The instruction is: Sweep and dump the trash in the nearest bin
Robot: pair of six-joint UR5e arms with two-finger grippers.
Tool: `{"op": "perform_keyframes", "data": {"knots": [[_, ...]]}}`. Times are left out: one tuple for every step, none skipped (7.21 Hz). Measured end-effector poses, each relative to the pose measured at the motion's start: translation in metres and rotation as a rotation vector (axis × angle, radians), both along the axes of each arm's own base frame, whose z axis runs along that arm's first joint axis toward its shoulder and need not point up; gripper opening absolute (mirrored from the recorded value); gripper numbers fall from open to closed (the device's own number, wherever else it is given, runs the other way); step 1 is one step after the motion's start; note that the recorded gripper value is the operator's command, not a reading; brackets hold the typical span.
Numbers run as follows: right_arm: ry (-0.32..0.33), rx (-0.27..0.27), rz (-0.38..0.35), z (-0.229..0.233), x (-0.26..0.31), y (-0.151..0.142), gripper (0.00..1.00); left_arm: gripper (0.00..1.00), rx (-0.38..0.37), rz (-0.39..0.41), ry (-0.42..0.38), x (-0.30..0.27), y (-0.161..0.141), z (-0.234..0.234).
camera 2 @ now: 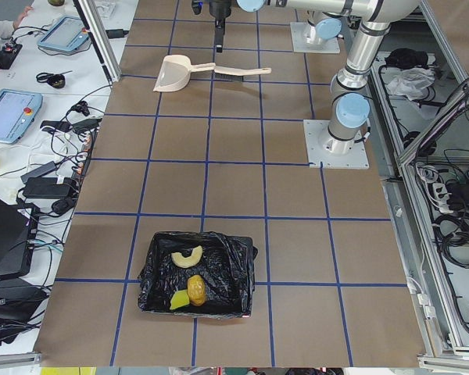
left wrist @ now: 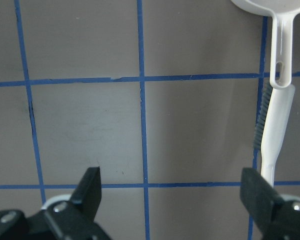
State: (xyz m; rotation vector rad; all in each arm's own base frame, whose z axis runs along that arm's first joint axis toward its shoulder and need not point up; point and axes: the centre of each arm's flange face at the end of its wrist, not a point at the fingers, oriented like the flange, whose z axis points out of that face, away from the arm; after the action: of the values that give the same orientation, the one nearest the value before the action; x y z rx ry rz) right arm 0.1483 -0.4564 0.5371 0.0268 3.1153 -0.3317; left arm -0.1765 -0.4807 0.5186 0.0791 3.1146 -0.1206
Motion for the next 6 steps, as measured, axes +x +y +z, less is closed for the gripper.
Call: {"op": "perform_keyframes", "data": {"knots": [[0.0, 0.0, 0.0, 0.0, 0.0, 0.0, 1.0, 1.0, -0.018, -0.026, 0.007, 0.0055, 0.0067, 0.0098], [0.0, 0.0, 0.0, 0.0, 0.0, 0.0, 1.0, 1.0, -0.018, -0.031, 0.027, 0.0049, 0.0103, 0.0124], [0.0, 0.0, 0.0, 0.0, 0.0, 0.0, 1.0, 1.0, -0.007, -0.013, 0.051, 0.0046, 0.0097, 0.0102], [0.0, 0.0, 0.0, -0.0002, 0.0, -0.0001, 1.0, 1.0, 0.004, 0.007, 0.059, 0.0073, 0.0058, 0.006], [0.0, 0.001, 0.0, -0.0003, 0.0, -0.0003, 1.0, 1.0, 0.013, 0.019, 0.06, 0.0095, 0.0044, 0.0034], [0.0, 0.0, -0.001, -0.0002, 0.0, -0.0002, 1.0, 1.0, 0.013, 0.023, 0.056, 0.0108, 0.0064, 0.005]]}}
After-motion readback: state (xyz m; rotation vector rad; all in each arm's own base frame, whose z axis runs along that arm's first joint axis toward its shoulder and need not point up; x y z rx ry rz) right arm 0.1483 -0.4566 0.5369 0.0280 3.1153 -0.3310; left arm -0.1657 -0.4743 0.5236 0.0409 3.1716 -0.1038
